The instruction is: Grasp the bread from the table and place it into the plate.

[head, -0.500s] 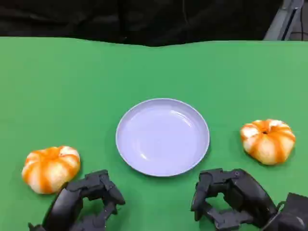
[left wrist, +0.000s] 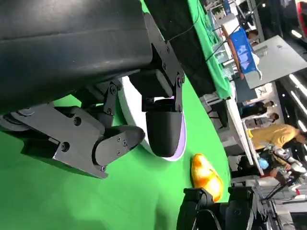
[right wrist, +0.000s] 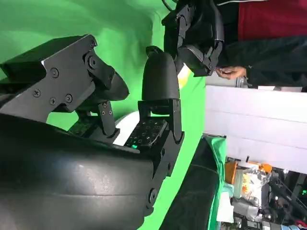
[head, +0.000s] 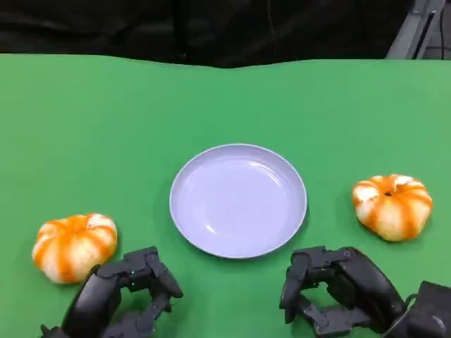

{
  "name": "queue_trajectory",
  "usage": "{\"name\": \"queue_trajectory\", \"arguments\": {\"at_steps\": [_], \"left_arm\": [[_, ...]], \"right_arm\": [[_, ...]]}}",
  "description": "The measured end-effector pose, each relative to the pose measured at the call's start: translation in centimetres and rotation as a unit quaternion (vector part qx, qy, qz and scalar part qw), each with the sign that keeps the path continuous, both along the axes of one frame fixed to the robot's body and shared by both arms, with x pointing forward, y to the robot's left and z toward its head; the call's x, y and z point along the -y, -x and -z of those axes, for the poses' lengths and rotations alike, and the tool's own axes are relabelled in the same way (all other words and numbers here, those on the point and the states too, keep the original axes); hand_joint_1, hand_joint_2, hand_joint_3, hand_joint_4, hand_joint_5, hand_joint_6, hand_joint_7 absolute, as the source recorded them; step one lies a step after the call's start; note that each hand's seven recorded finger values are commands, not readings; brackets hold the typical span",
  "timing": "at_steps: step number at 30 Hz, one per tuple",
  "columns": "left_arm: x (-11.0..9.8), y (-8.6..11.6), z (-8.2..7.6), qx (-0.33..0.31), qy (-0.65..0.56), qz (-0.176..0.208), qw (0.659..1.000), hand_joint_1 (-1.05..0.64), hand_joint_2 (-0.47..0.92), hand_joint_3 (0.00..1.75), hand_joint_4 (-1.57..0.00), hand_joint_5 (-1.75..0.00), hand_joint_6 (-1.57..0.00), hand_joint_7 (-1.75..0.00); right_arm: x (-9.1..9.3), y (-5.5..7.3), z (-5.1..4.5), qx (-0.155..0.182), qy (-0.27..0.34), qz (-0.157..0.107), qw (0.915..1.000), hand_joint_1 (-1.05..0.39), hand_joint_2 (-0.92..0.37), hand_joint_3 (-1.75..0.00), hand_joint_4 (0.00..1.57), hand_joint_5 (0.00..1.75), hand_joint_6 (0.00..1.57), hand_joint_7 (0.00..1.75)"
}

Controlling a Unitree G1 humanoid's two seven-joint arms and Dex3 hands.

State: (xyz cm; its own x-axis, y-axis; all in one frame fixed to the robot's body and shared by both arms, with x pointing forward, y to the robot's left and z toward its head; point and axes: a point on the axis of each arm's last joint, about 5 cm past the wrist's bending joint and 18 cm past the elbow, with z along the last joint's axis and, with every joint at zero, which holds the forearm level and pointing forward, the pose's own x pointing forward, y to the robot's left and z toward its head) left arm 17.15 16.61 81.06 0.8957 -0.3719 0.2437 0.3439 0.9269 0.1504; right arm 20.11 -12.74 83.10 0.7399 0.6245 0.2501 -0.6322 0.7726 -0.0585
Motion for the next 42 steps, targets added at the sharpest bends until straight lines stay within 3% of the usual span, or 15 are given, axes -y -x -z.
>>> {"name": "queue_trajectory", "arguments": {"at_steps": [13,14,16,17,20,26,38,42], "left_arm": [[0.01,-0.05,-0.03,0.001,0.0,0.0,1.0,-0.07,0.76,0.77,-0.74,-1.47,-0.78,-1.22],[0.01,-0.05,-0.03,0.001,0.0,0.0,1.0,-0.11,0.79,0.6,-0.79,-1.11,-0.87,-0.84],[0.02,-0.05,-0.03,0.001,0.0,-0.007,1.0,-0.13,0.88,0.37,-0.88,-0.82,-1.03,-0.44],[0.0,-0.05,-0.03,0.002,0.002,-0.013,1.0,-0.17,0.9,0.27,-0.91,-0.6,-1.06,-0.23],[-0.04,-0.06,-0.05,0.003,0.004,-0.024,1.0,-0.21,0.92,0.18,-0.96,-0.28,-1.04,-0.03],[-0.05,-0.15,-0.16,0.0,0.018,-0.034,0.999,-0.26,0.92,0.12,-0.93,-0.11,-0.94,0.0],[-0.43,-0.22,-0.46,0.002,0.04,-0.049,0.998,-0.42,0.92,0.12,-0.79,0.0,-0.7,0.0],[-0.73,-0.34,-0.79,0.014,0.044,-0.058,0.997,-0.53,0.92,0.15,-0.68,0.0,-0.61,0.0]], "right_arm": [[0.0,0.01,-0.04,0.004,0.0,0.001,1.0,0.1,-0.57,-1.09,0.94,1.34,0.93,1.06],[0.0,0.01,-0.04,0.004,-0.001,0.001,1.0,0.09,-0.57,-1.09,0.94,1.34,0.93,1.06],[0.0,0.01,-0.04,0.004,0.0,0.002,1.0,0.09,-0.57,-1.08,0.94,1.34,0.93,1.06],[0.0,0.01,-0.04,0.004,0.0,0.002,1.0,0.09,-0.57,-1.08,0.93,1.34,0.93,1.06],[0.01,0.01,-0.04,0.004,0.0,0.001,1.0,0.09,-0.57,-1.08,0.93,1.34,0.93,1.06],[0.01,0.01,-0.04,0.004,0.0,0.0,1.0,0.09,-0.57,-1.08,0.93,1.35,0.93,1.06],[0.0,0.01,-0.04,0.004,0.0,0.001,1.0,0.09,-0.57,-1.09,0.94,1.34,0.93,1.08],[-0.01,0.01,-0.04,0.004,0.001,0.001,1.0,0.1,-0.58,-1.09,0.93,1.35,0.92,1.08]]}}
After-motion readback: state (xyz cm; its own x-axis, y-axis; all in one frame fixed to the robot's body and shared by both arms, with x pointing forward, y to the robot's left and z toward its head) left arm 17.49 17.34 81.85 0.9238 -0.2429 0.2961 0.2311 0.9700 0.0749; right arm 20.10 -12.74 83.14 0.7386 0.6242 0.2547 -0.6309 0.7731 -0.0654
